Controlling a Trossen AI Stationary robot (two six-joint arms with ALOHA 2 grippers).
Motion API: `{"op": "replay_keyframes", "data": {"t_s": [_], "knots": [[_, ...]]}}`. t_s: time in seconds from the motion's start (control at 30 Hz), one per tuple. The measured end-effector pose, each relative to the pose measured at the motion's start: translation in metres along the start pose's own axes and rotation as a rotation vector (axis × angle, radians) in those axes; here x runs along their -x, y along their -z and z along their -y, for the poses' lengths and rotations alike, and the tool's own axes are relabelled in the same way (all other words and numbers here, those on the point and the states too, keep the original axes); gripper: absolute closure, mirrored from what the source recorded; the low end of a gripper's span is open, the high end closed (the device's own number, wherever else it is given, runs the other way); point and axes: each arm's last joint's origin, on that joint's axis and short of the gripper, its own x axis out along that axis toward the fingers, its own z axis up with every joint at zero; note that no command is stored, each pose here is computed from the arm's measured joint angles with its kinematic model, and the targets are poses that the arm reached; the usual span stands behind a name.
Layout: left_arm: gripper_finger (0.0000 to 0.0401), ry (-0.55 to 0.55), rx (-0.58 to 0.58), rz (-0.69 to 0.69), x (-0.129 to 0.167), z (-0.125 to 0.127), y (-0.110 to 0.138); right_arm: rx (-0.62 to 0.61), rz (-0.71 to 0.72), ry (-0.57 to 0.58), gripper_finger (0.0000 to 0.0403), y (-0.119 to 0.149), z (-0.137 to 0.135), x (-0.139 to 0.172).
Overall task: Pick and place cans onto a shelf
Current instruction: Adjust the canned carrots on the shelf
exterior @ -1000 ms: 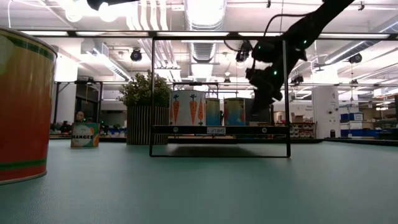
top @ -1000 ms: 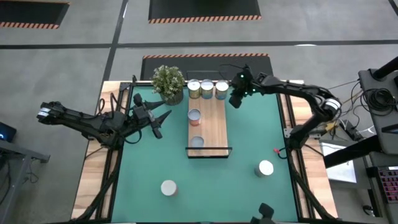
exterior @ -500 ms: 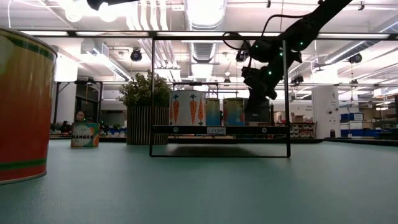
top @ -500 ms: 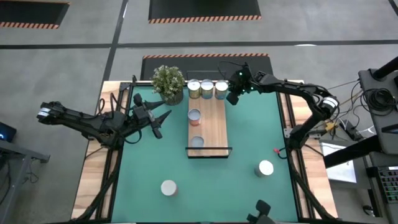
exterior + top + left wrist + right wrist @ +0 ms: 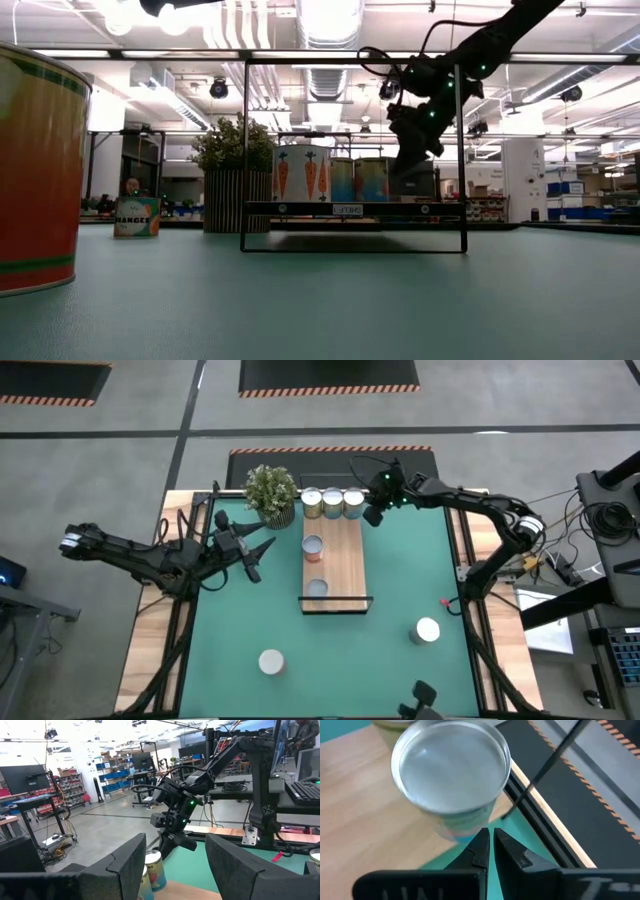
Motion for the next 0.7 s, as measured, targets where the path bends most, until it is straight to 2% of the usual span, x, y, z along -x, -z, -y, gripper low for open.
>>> {"op": "replay_keyframes", "data": {"t_s": [0.1, 0.27, 0.7], "knots": [[0.0214, 0.000, -0.001, -0.001, 0.000, 0.000, 0.000, -0.001, -0.029, -0.009, 0.0390, -0.001, -0.003, 0.010], [0.0214, 0.002, -0.008, -0.011, 0.000, 0.000, 0.001, -0.008, 0.017, -0.038, 0.0390, -0.009, -0.022, 0.039], [0.0214, 0.012, 0.043, -0.023, 0.000, 0.001, 0.003, 0.116, 0.196, -0.320, 0.0390, -0.015, -0.129, 0.113]]}}
